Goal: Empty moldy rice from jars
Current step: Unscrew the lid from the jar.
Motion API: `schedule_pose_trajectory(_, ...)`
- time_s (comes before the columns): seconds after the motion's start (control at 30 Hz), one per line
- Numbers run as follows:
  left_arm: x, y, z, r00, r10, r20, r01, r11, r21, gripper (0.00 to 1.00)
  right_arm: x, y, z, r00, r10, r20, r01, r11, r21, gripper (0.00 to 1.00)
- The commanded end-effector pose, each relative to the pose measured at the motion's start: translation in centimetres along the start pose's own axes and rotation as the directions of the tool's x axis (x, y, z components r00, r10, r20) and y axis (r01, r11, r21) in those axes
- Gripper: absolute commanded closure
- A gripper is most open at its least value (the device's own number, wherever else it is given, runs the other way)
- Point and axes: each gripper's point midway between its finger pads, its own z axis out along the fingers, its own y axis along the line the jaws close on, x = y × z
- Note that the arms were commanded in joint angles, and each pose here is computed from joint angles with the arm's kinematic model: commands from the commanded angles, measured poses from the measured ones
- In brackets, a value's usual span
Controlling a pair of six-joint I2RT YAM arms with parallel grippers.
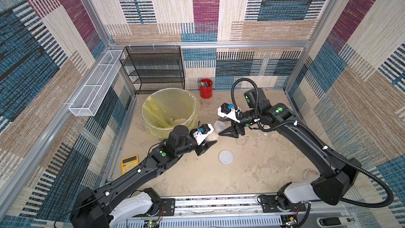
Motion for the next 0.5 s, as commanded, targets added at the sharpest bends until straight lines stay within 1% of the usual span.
schedule_pose_trajectory(0.0,-2.3,-0.8,-0.3,0.995,0.034,0.092,-0.038,0.998,0.047,1.00,-0.2,-1.6,-0.3,0.999,-0.035,-0.002,0.035,0.995,0.095,0.25)
schedule_pose_trajectory(0.27,-2.3,-0.7,-0.4,0.995,0.036,0.090,-0.039,0.999,0.036,1.00,0.2,-1.3,-1.0,1.000,-0.019,0.014,0.017,0.992,0.129,0.22)
schedule_pose_trajectory(0.33,-2.3,-0.6,-0.4,0.995,0.040,0.091,-0.043,0.999,0.032,1.00,0.3,-1.2,-1.1,1.000,-0.016,0.023,0.013,0.990,0.137,0.19)
schedule_pose_trajectory(0.47,-2.3,-0.5,-0.5,0.995,0.041,0.091,-0.044,0.999,0.027,1.00,0.6,-0.9,-1.5,0.999,-0.011,0.034,0.006,0.987,0.158,0.18)
